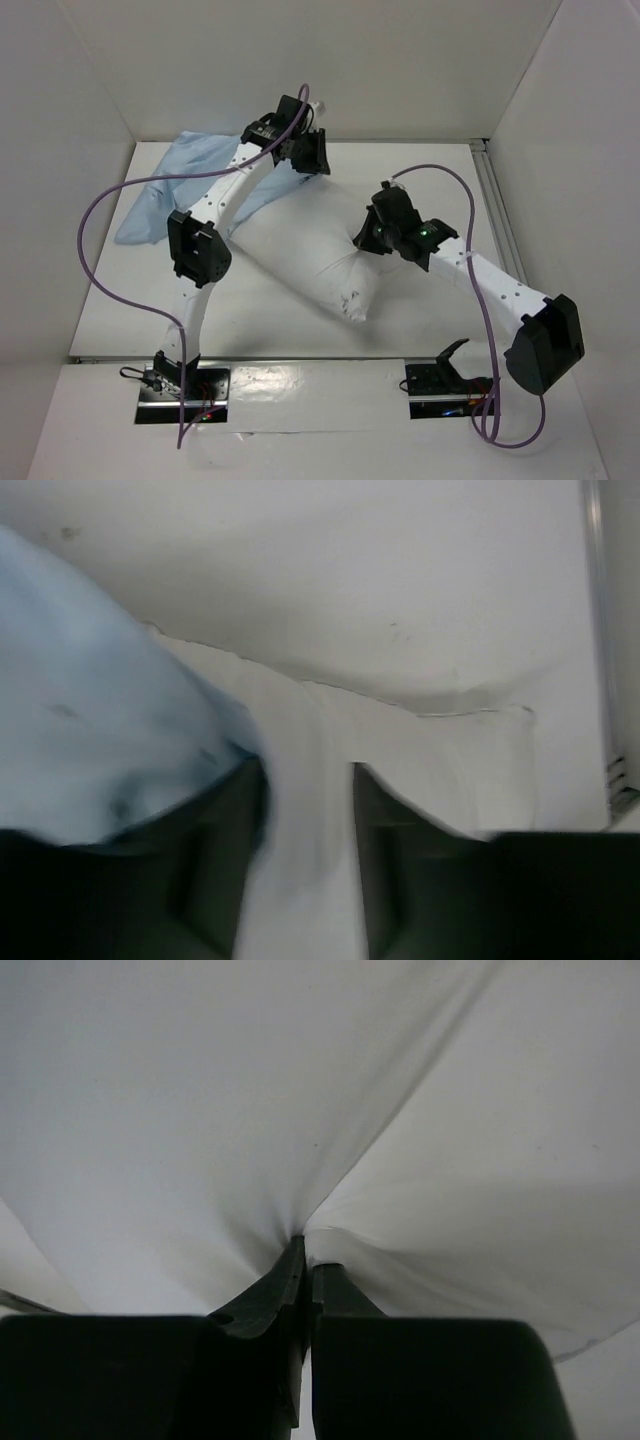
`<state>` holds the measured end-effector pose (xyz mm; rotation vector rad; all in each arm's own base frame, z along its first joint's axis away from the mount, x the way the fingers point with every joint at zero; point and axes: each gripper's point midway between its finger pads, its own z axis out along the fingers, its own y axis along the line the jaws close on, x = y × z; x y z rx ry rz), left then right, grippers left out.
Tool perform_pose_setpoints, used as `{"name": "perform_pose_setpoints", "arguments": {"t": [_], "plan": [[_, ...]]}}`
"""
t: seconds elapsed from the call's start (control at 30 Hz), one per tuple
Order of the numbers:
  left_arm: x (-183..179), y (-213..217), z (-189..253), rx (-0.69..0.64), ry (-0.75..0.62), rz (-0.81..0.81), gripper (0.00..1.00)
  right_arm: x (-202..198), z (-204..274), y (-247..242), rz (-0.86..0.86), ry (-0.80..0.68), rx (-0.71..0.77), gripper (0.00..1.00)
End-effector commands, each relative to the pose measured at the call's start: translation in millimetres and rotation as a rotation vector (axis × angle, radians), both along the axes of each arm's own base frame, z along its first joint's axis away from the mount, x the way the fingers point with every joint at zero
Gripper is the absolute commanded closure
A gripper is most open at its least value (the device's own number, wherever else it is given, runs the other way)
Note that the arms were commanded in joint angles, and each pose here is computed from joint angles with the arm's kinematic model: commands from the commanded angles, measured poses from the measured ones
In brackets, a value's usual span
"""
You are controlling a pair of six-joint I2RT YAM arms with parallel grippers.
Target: Put the pillow into the pillowcase
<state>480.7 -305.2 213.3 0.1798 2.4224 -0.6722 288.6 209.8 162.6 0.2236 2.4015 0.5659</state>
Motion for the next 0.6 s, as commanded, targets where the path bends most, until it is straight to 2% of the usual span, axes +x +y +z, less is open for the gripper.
{"name": "perform_pose_setpoints", "arguments": {"t": [0.0,0.03,0.07,0.1,0.17,0.2,0.23,0.3,0.33,0.37,0.43,0.47,0.5,0.53,0.57], "plan": [[-17.3,-29.0,87.2,-0.137,-0.192,-0.142,0.36,33.3,23.3,-10.3,-0.081,-0.105,0.036,0.97],[-24.6,-24.5,105.1,-0.141,-0.224,-0.149,0.26,36.1,23.3,-12.6,-0.073,-0.097,0.025,0.64],[-30.7,-20.6,115.5,-0.139,-0.241,-0.157,0.2,45.5,34.0,-13.3,-0.075,-0.113,0.021,0.44],[-34.4,-9.0,121.1,-0.102,-0.254,-0.125,0.12,47.6,38.7,-21.7,-0.078,-0.118,-0.013,0.29],[-42.1,9.8,135.0,-0.048,-0.307,-0.094,0.08,57.8,59.0,-26.5,-0.086,-0.163,-0.034,0.14],[-53.1,33.2,168.8,-0.029,-0.385,-0.018,0.04,58.9,64.6,-30.7,-0.084,-0.168,-0.048,0.05],[-59.1,47.2,179.6,-0.001,-0.419,0.018,0.02,60.3,71.1,-34.6,-0.082,-0.184,-0.074,0.02],[-71.4,77.0,174.5,0.082,-0.425,0.099,0.04,66.1,91.0,-44.8,-0.11,-0.222,-0.104,0.0],[-89.8,110.0,199.1,0.117,-0.489,0.202,0.06,63.3,91.1,-49.6,-0.113,-0.212,-0.13,0.0],[-92.4,127.8,174.8,0.173,-0.458,0.259,0.15,63.6,99.6,-52.2,-0.126,-0.233,-0.128,0.0],[-108.9,159.4,163.3,0.216,-0.459,0.361,0.24,60.2,110.4,-63.3,-0.151,-0.261,-0.136,0.0],[-128.5,170.3,177.4,0.157,-0.503,0.4,0.27,57.6,109.0,-64.6,-0.151,-0.259,-0.137,0.0],[-135.0,179.2,128.0,0.209,-0.417,0.406,0.28,54.9,105.0,-65.9,-0.15,-0.253,-0.141,0.0],[-143.8,181.1,111.3,0.202,-0.39,0.408,0.28,52.5,102.5,-71.4,-0.16,-0.244,-0.146,0.0],[-161.3,183.9,71.7,0.204,-0.315,0.401,0.23,51.7,102.3,-69.2,-0.149,-0.241,-0.138,0.0]]}}
